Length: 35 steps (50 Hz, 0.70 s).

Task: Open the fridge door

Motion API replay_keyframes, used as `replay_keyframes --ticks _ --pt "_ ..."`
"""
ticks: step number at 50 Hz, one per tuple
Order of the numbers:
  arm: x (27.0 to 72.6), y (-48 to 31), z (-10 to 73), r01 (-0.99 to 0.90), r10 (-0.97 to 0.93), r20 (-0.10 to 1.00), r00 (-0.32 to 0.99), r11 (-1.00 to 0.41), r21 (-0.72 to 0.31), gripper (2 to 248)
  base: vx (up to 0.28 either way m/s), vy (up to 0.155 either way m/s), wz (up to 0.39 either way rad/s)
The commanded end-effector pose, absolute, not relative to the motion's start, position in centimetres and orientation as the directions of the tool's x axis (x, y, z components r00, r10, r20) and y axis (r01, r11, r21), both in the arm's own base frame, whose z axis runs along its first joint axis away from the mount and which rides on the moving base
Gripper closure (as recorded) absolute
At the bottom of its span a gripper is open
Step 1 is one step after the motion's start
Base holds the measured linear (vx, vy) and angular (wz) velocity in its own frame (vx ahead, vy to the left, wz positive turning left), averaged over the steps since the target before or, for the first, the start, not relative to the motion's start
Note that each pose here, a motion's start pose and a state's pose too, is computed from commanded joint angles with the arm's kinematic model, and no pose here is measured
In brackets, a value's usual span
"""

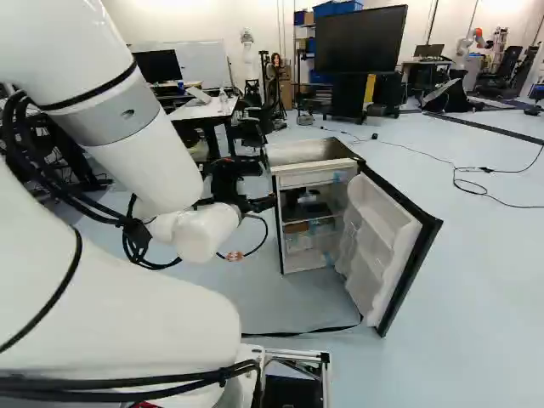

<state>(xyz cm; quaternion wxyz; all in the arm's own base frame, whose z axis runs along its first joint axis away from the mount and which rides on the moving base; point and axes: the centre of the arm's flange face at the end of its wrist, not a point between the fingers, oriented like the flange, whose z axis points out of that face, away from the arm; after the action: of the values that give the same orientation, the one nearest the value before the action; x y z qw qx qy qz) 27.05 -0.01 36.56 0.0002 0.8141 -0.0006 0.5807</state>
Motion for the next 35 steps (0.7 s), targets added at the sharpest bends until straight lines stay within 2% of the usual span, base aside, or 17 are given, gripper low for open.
replay_keyframes --ticks 35 --pt "27.03 0.00 36.56 0.000 0.000 0.946 0.326 -1.000 0.000 3 0.000 0.000 0.000"
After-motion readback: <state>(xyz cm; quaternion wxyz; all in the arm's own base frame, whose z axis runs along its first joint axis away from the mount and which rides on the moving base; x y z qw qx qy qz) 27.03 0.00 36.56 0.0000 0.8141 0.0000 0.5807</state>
